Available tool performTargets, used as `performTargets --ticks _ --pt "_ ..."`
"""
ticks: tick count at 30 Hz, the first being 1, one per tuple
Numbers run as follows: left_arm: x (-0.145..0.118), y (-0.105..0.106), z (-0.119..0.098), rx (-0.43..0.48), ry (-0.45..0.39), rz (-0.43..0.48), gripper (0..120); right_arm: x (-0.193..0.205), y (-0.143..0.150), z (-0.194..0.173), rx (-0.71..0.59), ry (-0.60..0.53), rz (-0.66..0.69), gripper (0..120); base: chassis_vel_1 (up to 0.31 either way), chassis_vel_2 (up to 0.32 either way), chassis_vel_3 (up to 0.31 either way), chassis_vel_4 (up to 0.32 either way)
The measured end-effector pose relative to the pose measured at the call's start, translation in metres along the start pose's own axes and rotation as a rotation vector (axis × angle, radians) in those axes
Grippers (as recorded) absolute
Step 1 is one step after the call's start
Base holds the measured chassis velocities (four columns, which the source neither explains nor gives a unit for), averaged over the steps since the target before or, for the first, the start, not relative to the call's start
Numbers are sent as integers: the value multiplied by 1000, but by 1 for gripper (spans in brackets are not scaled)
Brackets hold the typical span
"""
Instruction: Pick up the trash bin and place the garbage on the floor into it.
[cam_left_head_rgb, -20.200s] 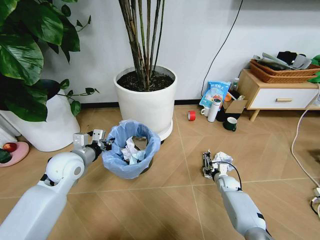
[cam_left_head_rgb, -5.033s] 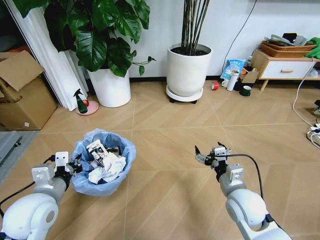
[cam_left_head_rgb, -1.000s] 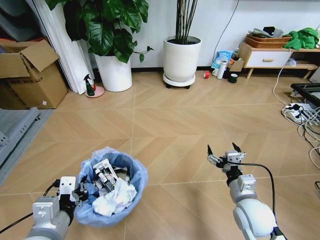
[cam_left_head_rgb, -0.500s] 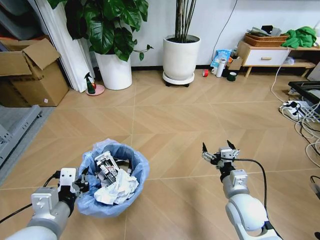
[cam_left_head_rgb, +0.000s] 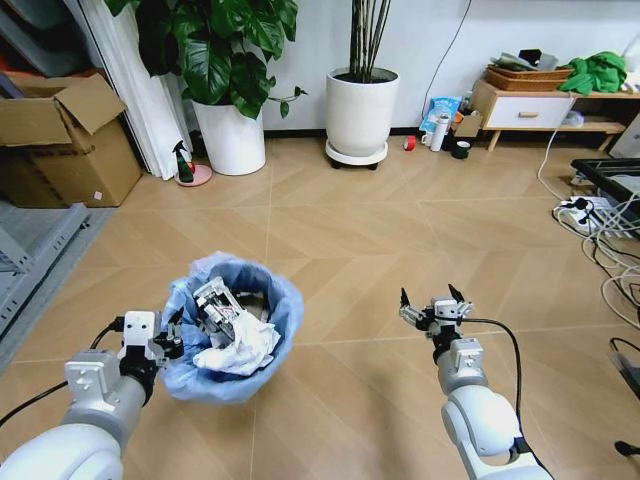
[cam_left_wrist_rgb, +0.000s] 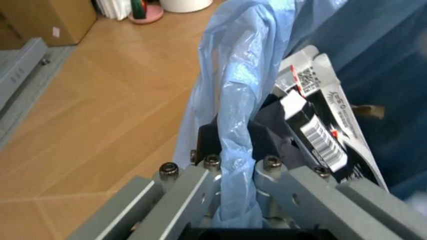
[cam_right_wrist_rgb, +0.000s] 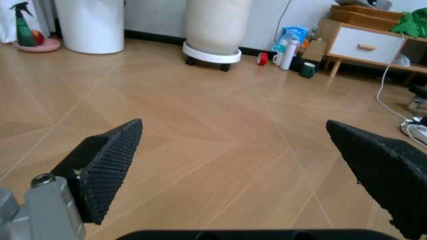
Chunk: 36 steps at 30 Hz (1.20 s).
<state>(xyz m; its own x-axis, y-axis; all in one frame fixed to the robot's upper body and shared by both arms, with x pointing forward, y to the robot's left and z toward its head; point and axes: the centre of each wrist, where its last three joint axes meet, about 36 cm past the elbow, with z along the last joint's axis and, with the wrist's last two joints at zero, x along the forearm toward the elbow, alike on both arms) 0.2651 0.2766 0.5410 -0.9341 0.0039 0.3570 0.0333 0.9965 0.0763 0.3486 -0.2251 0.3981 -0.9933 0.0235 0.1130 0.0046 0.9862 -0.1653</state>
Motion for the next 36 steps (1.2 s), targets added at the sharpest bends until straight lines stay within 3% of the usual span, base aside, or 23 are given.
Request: performTargets --ticks 12,36 --pt "4 -3 2 4 10 2 0 -6 2 -5 -2 -5 -17 100 64 -77 -69 71" --pt "-15 -1 18 -7 39 1 0 -18 -6 2 17 8 -17 100 80 -78 -78 78"
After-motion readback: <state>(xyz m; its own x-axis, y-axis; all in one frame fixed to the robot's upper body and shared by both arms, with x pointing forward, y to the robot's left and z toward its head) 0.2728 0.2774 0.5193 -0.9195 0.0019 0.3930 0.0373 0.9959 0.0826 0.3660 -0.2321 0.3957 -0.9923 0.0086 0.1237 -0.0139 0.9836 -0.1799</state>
